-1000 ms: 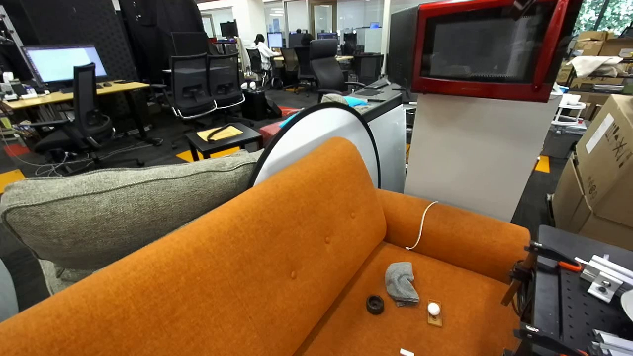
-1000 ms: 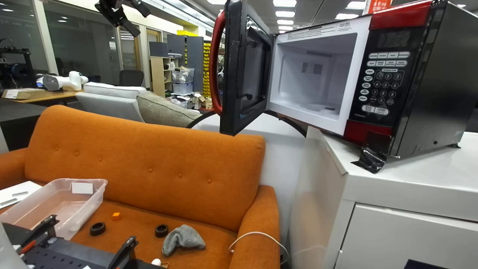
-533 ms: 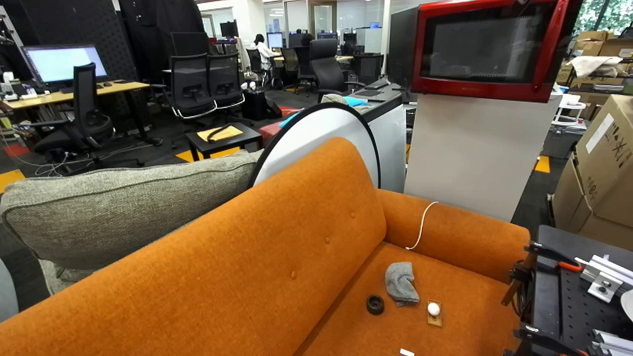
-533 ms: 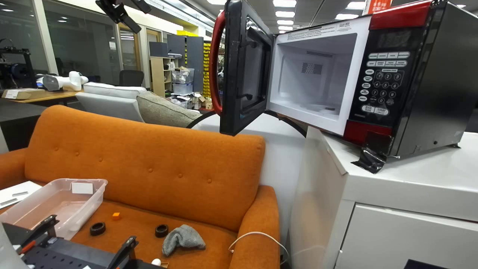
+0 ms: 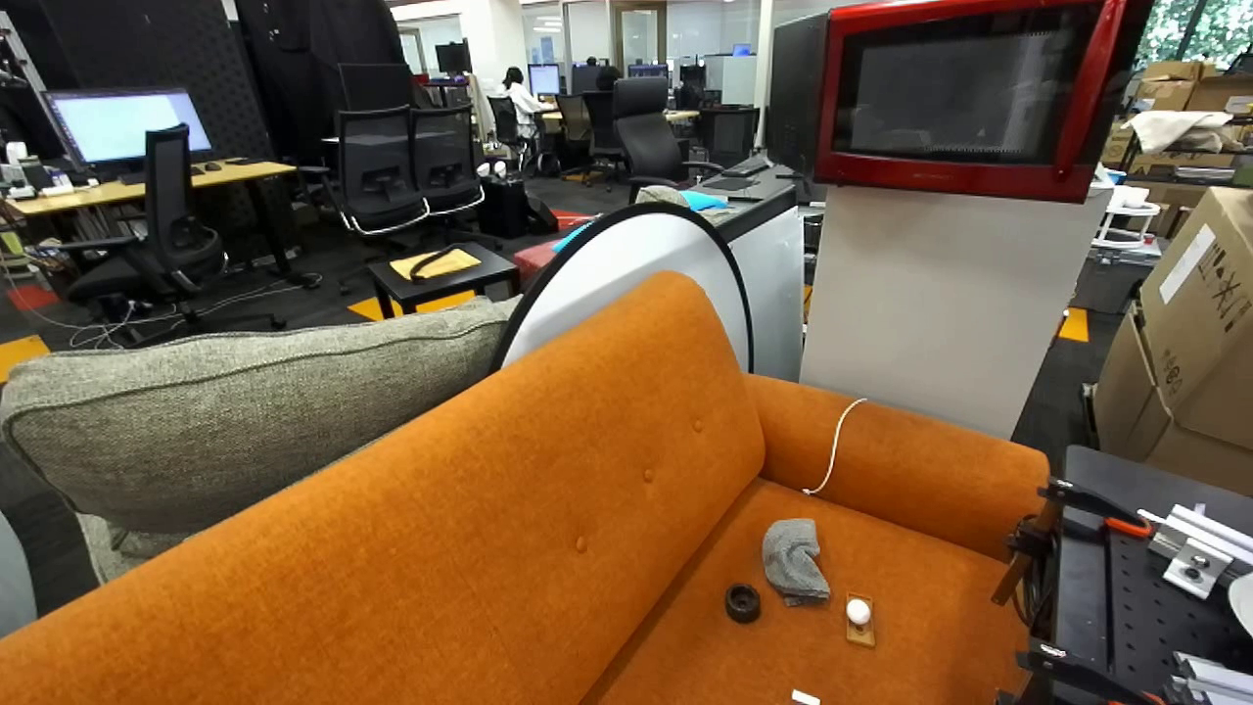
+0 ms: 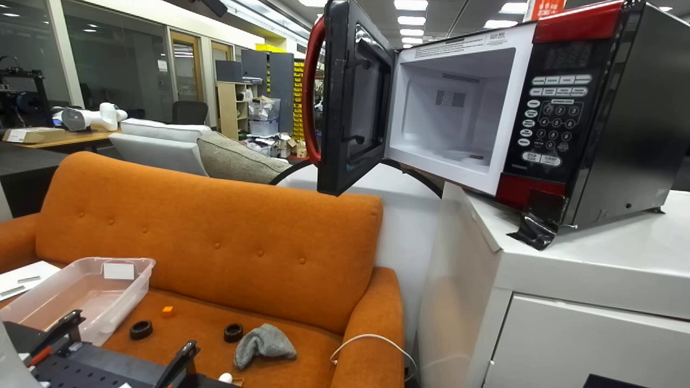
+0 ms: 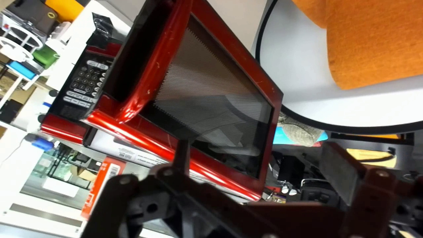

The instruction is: Remove the bottle from the top of the microwave and put it in the box on the couch

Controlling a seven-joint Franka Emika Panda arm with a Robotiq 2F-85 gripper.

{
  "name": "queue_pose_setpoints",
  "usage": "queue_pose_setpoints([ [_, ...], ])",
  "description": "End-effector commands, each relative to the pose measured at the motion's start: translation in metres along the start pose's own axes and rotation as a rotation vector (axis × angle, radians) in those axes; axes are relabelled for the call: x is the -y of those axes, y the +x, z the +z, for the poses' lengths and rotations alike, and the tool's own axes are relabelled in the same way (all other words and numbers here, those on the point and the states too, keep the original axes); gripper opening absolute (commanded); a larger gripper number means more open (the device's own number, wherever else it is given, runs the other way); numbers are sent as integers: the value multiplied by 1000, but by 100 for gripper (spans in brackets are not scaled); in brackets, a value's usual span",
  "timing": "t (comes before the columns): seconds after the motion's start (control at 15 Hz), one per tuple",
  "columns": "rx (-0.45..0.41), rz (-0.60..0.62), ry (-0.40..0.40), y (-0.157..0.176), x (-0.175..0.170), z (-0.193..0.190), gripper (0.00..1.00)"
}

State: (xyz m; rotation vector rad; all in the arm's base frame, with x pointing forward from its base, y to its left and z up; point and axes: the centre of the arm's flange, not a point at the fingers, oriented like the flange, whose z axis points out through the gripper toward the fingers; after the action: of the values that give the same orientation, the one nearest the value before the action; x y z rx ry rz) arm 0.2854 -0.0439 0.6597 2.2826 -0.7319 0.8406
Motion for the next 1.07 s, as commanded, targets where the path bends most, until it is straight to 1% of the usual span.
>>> queue_pose_setpoints([
  [0.0, -16, 88, -63, 19, -12, 16, 100],
  [0.13, -7, 134, -92, 22, -19, 23, 100],
  [0.2, 2, 99, -64, 10, -19, 17, 100],
  [0.4, 9, 126, -75, 13, -20, 21, 100],
  [0.8, 7, 128, -74, 13, -21, 20, 100],
  [1.0, -16, 222, -136, 29, -34, 36, 100],
])
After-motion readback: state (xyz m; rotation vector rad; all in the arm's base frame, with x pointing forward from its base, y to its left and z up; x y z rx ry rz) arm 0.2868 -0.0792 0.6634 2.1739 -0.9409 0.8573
